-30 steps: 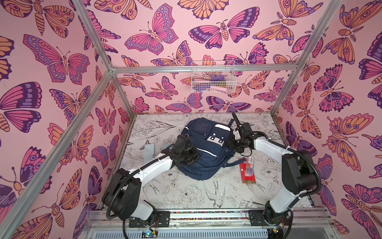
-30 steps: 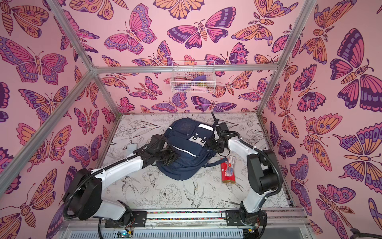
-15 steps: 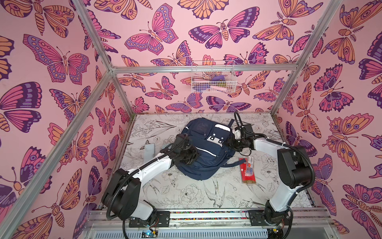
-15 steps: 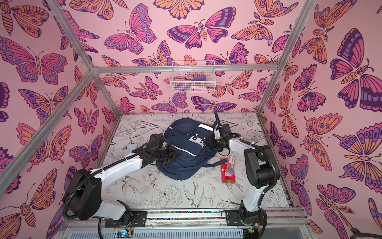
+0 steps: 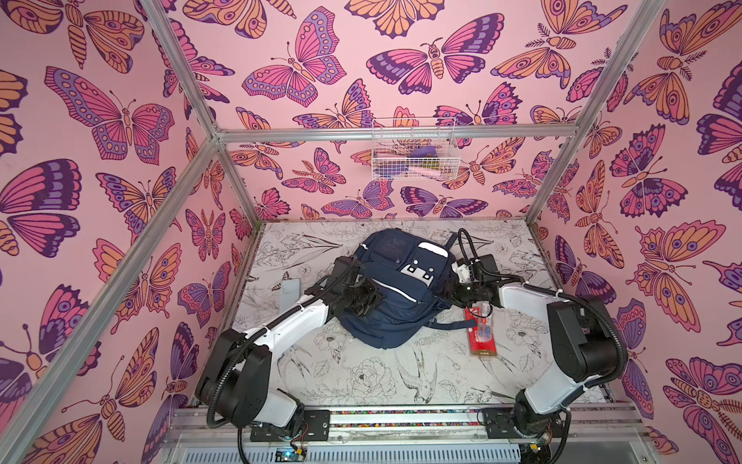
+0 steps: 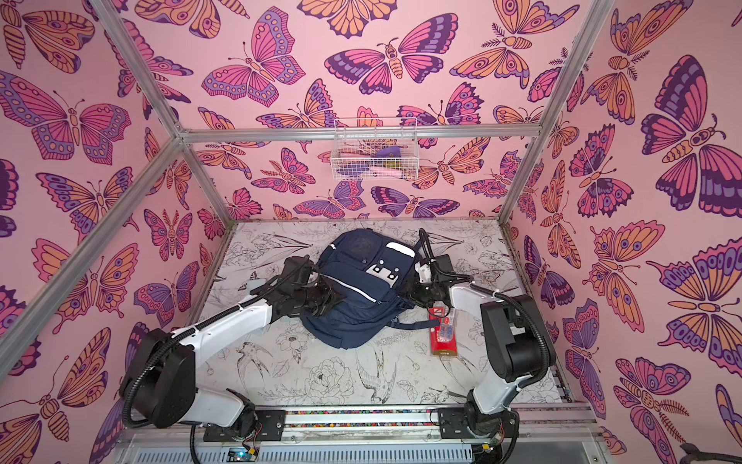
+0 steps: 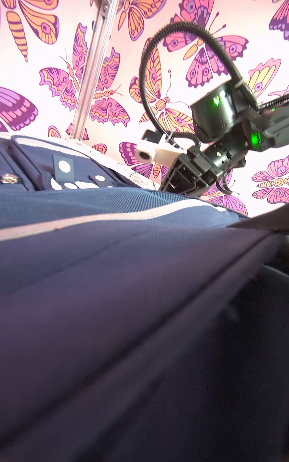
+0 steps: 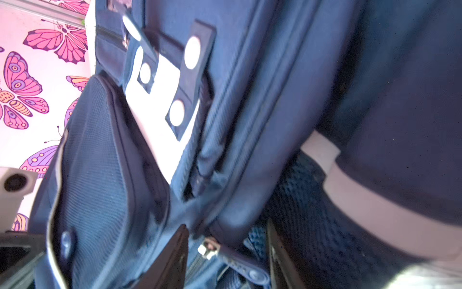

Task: Pack books, pencil case, and school supplies into a backpack
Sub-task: Unzip the student bag at the center of the table.

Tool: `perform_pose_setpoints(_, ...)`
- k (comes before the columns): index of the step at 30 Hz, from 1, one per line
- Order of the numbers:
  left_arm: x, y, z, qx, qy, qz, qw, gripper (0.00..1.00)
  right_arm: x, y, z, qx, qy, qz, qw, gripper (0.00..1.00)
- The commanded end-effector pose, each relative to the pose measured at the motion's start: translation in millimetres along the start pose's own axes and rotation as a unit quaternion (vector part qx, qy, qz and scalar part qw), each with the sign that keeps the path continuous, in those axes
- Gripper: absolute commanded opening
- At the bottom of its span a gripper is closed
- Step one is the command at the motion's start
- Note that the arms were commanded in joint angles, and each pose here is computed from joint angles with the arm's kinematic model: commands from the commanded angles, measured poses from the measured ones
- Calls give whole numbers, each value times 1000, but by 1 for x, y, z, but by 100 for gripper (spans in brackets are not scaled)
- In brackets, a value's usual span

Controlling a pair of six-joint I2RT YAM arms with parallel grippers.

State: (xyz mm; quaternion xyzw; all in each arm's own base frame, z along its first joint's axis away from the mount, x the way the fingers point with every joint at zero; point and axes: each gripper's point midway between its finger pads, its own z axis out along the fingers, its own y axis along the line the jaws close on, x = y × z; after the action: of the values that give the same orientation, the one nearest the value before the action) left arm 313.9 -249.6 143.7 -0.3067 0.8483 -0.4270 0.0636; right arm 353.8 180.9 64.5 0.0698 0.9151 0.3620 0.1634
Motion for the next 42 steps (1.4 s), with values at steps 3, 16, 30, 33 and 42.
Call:
perform_pose_setpoints(3,-8,-33,-19,57,-16,6,998,0,10,6,-6,-19,5,-4,1000,46)
perform_pose_setpoints(16,-12,-27,-20,56,-15,-8,998,0,18,8,-5,-26,16,-11,999,20)
perform_pose_setpoints(30,-14,-17,-18,51,-16,-16,998,0,32,0,-13,61,39,-51,996,0)
perform_pose_setpoints(33,-14,-17,-17,57,-16,-24,998,0,45,5,-22,117,47,-94,988,0)
perform_pose_setpoints(42,-11,-23,-10,89,-18,-45,995,0,95,50,-21,141,57,-179,972,0)
